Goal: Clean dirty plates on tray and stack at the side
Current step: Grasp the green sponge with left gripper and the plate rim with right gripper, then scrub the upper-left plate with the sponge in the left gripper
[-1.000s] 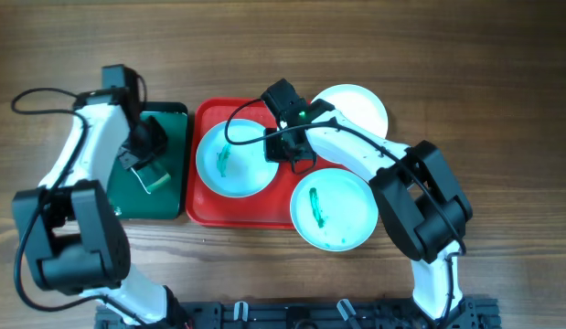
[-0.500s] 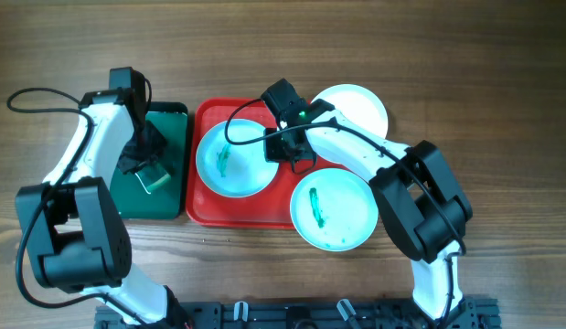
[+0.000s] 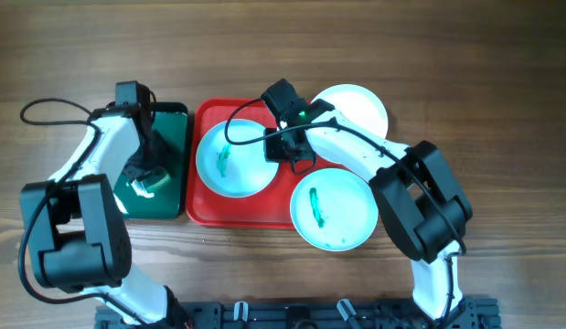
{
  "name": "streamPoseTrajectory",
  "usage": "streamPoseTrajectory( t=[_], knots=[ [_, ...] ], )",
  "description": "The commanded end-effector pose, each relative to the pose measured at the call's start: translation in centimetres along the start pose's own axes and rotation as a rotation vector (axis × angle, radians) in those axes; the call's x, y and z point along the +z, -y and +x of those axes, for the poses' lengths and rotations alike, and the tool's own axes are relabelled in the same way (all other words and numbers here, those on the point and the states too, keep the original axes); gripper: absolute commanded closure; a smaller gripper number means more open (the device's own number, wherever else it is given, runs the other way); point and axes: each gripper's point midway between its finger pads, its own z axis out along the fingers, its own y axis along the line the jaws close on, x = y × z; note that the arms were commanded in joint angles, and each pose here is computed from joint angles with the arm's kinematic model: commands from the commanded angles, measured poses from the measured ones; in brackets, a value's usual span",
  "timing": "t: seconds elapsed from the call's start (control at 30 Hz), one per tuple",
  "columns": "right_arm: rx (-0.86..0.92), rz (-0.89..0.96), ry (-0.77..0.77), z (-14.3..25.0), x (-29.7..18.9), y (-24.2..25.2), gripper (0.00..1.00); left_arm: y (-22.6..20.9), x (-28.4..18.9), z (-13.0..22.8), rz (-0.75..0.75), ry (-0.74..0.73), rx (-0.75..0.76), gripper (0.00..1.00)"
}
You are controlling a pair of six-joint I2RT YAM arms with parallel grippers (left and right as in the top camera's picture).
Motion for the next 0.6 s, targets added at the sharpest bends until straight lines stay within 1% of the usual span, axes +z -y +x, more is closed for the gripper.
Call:
streamPoseTrajectory(
  t=[0.0,0.07,0.1,0.13,0.17,0.27,0.37,0.5,0.53,0.57],
  knots=[
    [0.017,0.034,-0.037,0.9,1.9,0.9,0.96,-0.9,1.1,2.4,-0.025,-0.087,0.023,0.62],
    [0.016,0.033,-0.036,0.9,1.9,0.8,0.96,-0.9,1.1,2.4,-0.025,-0.087,0.023,0.64],
    [0.016,0.033,-0.035,0.8,1.9,0.8,0.96,-0.8,1.1,2.3,-0.021,-0.081,0.021,0.69],
    [0.016,0.033,-0.035,0.8,1.9,0.8,0.96,-0.7,1.1,2.1,-0.016,-0.074,0.020,0.80],
    [0.017,0.033,-0.035,0.9,1.9,0.8,0.96,-0.5,1.1,1.9,-0.011,-0.064,0.018,0.95],
    [0.016,0.028,-0.030,0.7,1.9,0.7,0.95,-0.3,1.1,1.4,0.000,-0.047,0.015,0.96],
    [0.015,0.023,-0.027,0.6,1.9,0.6,0.96,-0.1,-0.7,0.5,0.011,-0.029,0.012,0.96],
    [-0.054,-0.052,-0.066,1.2,1.9,-0.6,0.96,0.2,-5.9,-1.8,0.063,0.058,0.023,0.96],
    [-0.091,-0.116,-0.091,1.6,1.7,-1.5,0.96,0.8,-8.7,-1.8,0.139,0.084,0.094,0.96],
    [-0.105,-0.140,-0.100,1.7,1.6,-1.8,0.96,1.2,-9.2,-1.6,0.169,0.083,0.118,0.96]
  ],
)
